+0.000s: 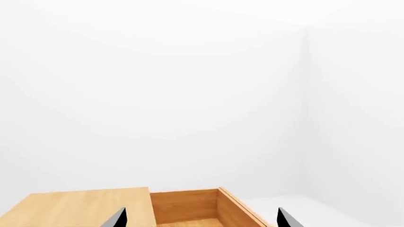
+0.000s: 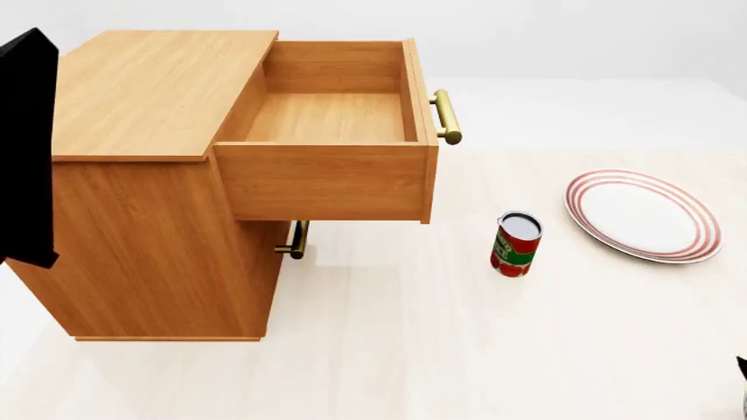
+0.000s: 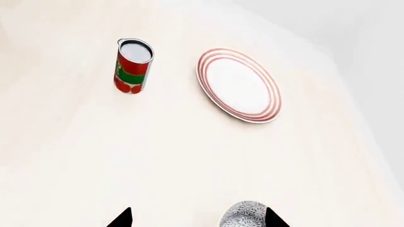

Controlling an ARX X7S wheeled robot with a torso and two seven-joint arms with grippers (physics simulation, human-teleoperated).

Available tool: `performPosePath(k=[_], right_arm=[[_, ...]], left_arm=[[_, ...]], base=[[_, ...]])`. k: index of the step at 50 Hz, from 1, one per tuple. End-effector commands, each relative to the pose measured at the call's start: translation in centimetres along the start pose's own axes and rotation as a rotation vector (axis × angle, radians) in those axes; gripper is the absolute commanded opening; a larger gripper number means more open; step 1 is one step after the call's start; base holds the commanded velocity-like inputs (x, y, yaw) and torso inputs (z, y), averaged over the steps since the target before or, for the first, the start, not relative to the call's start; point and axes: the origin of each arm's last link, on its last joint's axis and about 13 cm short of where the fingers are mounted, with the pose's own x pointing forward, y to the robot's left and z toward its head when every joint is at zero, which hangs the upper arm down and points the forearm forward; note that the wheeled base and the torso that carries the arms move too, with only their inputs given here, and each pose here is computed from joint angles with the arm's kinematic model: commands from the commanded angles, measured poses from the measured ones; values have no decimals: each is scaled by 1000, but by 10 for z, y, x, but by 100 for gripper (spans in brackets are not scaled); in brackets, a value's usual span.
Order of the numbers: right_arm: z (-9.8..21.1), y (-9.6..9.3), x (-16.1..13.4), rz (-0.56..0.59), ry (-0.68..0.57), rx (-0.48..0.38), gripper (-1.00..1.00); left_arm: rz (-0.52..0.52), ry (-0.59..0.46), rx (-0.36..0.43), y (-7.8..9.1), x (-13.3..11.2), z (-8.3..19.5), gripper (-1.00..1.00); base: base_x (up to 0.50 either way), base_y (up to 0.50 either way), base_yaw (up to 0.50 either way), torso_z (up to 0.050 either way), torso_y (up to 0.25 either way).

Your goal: Put the bowl in the top drawer of the cabinet.

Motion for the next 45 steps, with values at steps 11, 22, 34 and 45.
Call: performPosePath(k=[11, 22, 34, 45], right_arm=[[-36, 12, 18, 6, 165, -20, 100], [-47, 9, 45, -16, 200, -40, 100], [-45, 9, 72, -14, 224, -110, 100], [-51, 7, 90, -4, 265, -192, 100]], left_arm=[[0, 1, -2, -1, -5, 1, 100], [-2, 5, -7, -1, -3, -1, 100], [-2, 6, -10, 0, -3, -1, 100], [-3, 5, -12, 0, -2, -1, 100]], base=[[0, 0, 0, 0, 0], [0, 0, 0, 0, 0], [0, 0, 0, 0, 0], [0, 0, 0, 0, 0]])
